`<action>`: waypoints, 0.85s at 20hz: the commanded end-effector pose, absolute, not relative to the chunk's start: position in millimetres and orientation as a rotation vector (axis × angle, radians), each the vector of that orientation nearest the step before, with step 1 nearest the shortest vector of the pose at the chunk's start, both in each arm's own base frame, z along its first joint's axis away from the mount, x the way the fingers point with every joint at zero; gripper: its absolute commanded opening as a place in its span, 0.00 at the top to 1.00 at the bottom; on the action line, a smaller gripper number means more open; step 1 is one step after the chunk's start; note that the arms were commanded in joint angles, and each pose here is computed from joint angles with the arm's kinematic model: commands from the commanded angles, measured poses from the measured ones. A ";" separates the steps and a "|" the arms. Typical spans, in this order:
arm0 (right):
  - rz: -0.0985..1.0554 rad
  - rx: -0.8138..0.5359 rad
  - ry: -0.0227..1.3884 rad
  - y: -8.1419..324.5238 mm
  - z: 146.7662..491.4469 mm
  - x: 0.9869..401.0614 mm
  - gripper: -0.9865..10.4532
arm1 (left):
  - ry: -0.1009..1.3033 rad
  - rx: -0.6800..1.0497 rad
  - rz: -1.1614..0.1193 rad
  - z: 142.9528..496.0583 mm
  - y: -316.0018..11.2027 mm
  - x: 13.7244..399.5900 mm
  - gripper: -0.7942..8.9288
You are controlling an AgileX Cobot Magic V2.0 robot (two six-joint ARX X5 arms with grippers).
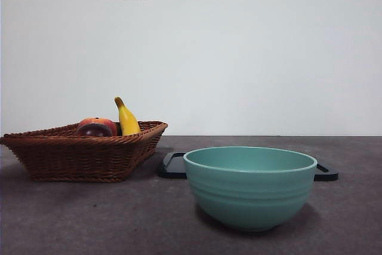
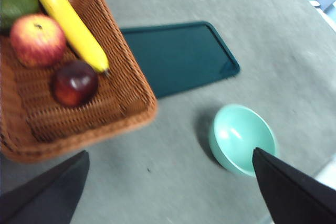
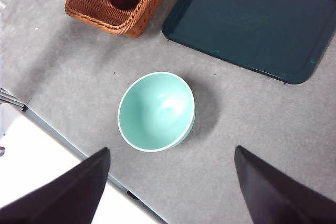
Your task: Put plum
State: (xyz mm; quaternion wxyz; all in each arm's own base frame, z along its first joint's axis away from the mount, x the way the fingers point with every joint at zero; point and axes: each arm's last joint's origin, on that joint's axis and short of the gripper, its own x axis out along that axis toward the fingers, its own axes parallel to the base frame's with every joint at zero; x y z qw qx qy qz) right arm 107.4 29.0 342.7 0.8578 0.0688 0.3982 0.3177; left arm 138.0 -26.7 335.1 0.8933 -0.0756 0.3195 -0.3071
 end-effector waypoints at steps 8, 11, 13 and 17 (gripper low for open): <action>0.676 0.139 0.814 29.6 348.0 108.1 0.58 | 0.742 -0.036 -0.485 336.3 -53.8 226.0 0.41; 0.676 0.139 0.813 29.6 348.0 108.1 0.58 | 0.801 0.010 -0.449 326.5 -67.1 256.3 0.41; 0.676 0.139 0.814 29.6 348.0 108.1 0.58 | 0.828 0.027 -0.443 316.0 -75.4 275.1 0.41; 0.676 0.139 0.814 29.6 348.0 108.1 0.58 | 0.879 0.046 -0.446 287.1 -88.9 302.8 0.41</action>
